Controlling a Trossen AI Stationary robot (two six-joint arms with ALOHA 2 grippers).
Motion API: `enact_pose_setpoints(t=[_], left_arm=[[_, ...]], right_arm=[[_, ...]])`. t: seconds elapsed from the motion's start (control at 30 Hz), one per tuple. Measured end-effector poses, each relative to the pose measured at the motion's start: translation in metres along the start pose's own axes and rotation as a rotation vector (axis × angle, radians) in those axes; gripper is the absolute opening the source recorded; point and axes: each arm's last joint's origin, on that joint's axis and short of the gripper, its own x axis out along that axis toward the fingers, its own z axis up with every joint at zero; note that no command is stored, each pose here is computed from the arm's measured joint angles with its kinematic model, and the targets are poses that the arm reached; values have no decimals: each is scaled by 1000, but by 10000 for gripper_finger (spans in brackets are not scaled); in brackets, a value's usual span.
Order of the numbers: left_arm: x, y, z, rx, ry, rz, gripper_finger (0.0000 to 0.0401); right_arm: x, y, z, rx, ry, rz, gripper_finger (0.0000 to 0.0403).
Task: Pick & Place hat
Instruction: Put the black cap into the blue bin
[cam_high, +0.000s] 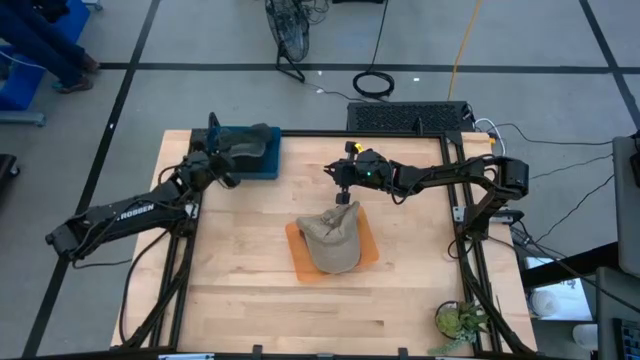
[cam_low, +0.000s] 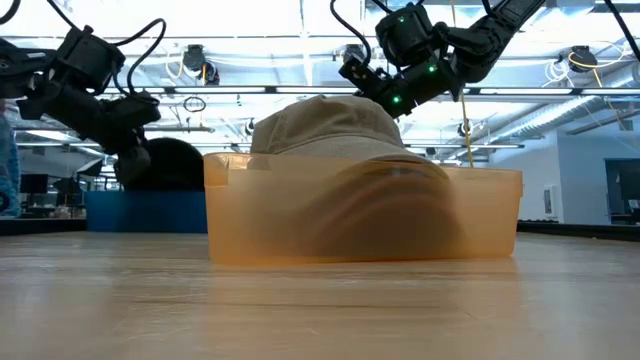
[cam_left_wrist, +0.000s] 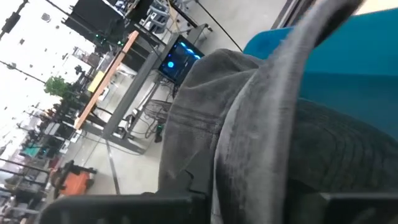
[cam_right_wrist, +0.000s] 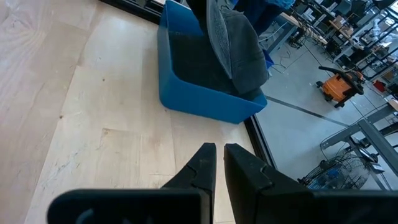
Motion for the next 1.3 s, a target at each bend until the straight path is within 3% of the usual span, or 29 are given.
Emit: enact_pose_setpoints(t=[0.33,0.57,0.77,1.03,1.3], left_arm=[[-1,2,2,-90,6,49,164],[-6,1,22,-234,-126,-33,229],[-14,-1,41,-241,-168,-108,236],[-13,3,34,-210,8,30,237],[-14,6,40,-299,-46,52,237]], right_arm=[[0,0,0,0,0,1,20],[0,0,0,0,0,0,20],[0,0,-1,0,5,2,20],[0,0,-1,7,5,3,20],[0,0,0,3,3,2,20]])
